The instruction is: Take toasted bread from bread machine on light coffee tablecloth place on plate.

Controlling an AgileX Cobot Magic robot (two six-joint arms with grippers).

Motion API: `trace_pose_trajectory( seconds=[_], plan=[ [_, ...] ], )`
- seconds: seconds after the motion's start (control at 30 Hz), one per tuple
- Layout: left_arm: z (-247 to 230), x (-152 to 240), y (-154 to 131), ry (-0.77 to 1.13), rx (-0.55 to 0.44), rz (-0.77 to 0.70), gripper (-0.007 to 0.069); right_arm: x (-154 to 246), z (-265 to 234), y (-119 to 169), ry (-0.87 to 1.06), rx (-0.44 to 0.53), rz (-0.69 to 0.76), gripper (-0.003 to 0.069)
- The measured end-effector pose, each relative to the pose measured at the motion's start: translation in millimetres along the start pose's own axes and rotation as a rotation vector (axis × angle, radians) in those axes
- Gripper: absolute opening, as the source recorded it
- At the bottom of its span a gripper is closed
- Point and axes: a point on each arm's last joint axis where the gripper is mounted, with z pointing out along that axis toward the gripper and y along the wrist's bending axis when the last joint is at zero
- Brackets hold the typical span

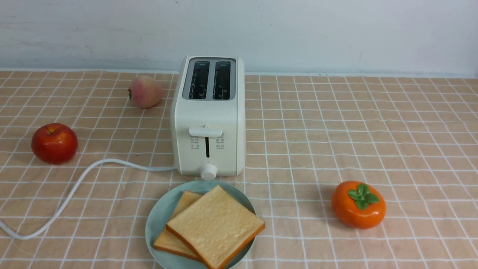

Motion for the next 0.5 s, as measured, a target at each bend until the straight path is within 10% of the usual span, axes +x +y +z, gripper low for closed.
trace_pose_trajectory(
  seconds=[0.5],
  plan=[
    [0.0,0.0,0.0,0.0,0.0,0.0,0.0123,0.0,0.0,0.1,0.0,-0.001,0.003,0.0204]
  ],
)
